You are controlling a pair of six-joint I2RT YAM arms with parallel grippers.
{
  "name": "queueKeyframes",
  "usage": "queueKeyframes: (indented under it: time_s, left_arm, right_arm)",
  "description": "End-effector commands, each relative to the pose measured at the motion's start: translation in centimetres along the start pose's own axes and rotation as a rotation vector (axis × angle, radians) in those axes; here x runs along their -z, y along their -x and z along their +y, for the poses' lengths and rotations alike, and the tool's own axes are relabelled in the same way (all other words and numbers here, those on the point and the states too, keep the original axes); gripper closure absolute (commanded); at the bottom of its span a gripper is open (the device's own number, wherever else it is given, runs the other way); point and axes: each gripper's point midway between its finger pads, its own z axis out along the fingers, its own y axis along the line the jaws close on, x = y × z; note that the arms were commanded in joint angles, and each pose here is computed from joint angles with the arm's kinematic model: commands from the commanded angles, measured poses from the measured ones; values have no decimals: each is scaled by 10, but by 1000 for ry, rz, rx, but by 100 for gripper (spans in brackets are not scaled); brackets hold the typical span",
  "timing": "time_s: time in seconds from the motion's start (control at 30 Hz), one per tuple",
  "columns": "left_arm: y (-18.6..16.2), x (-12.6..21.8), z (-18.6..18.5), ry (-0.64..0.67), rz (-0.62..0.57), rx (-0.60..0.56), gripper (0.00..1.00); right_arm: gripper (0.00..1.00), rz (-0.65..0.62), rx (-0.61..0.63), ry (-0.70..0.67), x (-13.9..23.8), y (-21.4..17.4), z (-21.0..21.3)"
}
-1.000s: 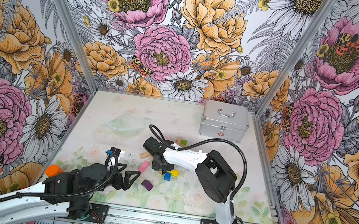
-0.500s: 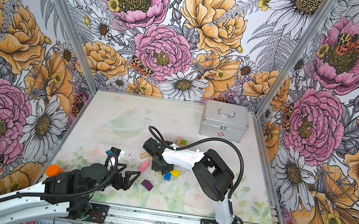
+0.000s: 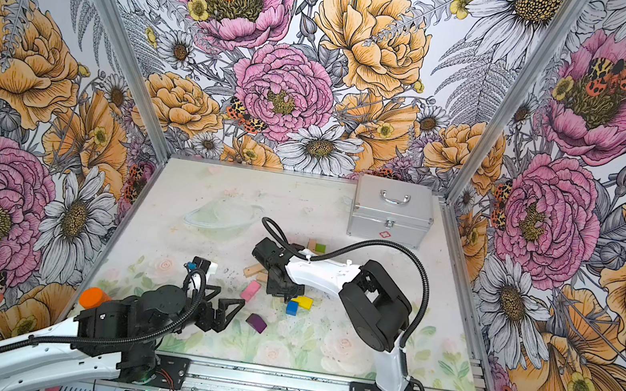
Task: Build the wood block tower
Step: 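Lift the block numbered 71 upright and carry it to the stack, then lower the block numbered 71 upright beside block 45 against the green block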
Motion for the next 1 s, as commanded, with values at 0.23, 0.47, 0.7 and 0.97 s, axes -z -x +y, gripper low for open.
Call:
queueKeyframes:
  time_s: [0.23, 0.47, 0.7, 0.97]
  left_arm:
    - [22, -2, -3, 44, -32, -37, 3]
    - [37, -16, -15, 43, -33, -65, 3]
    - [51, -45, -38, 24, 1, -127, 3]
    - [56, -73, -43, 41, 29, -150, 3]
  right_arm:
    - [79, -130, -33, 78, 53, 37, -24]
    - [79, -164, -86, 56, 63, 58, -70]
    - [79, -178, -114, 24, 63, 79, -108]
    - [79, -161, -115, 39, 47, 109, -115]
